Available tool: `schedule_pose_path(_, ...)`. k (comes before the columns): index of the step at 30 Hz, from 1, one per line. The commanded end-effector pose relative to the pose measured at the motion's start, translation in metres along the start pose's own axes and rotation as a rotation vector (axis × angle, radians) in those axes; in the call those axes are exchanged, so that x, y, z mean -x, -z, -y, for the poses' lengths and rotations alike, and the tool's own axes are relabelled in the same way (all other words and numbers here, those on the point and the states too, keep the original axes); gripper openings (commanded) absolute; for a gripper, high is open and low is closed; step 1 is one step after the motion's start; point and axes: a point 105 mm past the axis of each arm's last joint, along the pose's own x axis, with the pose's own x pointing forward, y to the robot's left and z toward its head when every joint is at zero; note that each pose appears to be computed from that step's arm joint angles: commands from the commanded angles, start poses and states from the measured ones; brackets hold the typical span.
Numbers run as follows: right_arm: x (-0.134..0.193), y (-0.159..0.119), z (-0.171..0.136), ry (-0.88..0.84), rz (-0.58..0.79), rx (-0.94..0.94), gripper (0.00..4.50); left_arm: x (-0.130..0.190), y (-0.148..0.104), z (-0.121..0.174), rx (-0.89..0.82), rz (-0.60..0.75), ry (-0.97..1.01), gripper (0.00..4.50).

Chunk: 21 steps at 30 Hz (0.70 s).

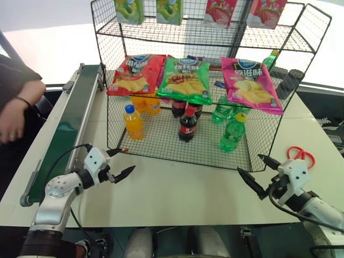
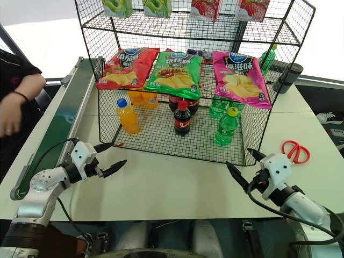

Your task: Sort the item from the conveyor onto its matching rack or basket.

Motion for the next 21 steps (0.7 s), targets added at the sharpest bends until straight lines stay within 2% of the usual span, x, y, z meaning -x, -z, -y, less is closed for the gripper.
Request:
schedule_pose_path(1,-0.0018,-0.0140,-0.0032,-0.011,0.047,0.036,4.45,-0.0009,-0.0079,0.0014,-0.033,0.029,0.004,4.50)
schedule_pose_path(21,-0.0045,-0.0127,-0.0065,-0.011,0.057,0.029,4.45,-0.0080,-0.0113,-0.0005,-0.045,0.036,0.022,4.50)
